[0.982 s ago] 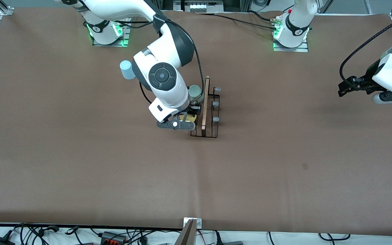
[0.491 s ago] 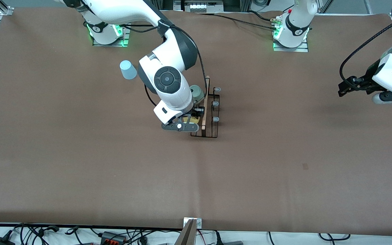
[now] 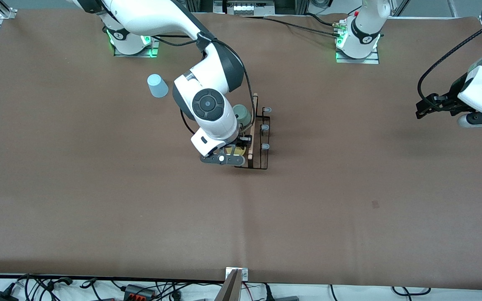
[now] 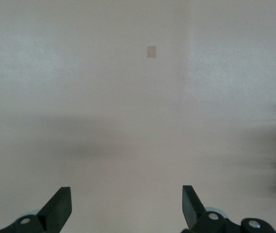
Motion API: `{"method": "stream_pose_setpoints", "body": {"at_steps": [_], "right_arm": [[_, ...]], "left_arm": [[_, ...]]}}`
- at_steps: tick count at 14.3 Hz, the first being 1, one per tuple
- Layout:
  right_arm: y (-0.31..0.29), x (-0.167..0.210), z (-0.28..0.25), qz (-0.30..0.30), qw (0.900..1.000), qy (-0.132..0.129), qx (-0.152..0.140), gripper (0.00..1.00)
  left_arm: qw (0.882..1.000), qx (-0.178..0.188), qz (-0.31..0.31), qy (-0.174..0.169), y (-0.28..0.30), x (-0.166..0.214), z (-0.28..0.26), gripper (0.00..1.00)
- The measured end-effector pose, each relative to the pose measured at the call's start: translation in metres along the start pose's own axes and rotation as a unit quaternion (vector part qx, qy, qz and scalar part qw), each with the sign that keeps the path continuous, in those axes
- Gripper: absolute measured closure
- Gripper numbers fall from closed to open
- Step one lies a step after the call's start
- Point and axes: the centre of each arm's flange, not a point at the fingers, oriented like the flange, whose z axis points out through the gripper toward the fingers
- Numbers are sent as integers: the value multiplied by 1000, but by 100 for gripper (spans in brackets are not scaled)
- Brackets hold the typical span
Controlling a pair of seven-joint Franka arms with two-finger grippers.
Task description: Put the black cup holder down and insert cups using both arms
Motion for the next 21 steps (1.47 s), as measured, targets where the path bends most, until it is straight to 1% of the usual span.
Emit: {"method": "stream_pose_setpoints", "body": {"at_steps": [8,9,10,11,12,13,15,17,19,21], "right_arm": [[0,4,23,2,1000,-2,-3,35],[0,4,24,2,1000,-2,-3,29],[0,4,23,2,1000,-1,-2,20],[-1,5,21,2,1000,1,-1,9],[-1,5,17,2,1000,4,2,0],[0,7,10,3,1000,8,4,0],[8,12,-10,9,1000,15,2,0],[31,26,-51,24,999,27,3,0],[77,48,-103,23,999,36,2,0],[136,71,-144,10,999,33,-1,0]], "left_arm": [[1000,0,0,0,0,0,0,0],[1000,0,0,0,0,0,0,0],[1000,0,0,0,0,0,0,0],[1000,0,0,0,0,0,0,0],[1000,0,0,0,0,0,0,0],[1000,0,0,0,0,0,0,0],[1000,0,0,0,0,0,0,0],[1000,0,0,0,0,0,0,0],[1000,0,0,0,0,0,0,0],[1000,0,0,0,0,0,0,0]]}}
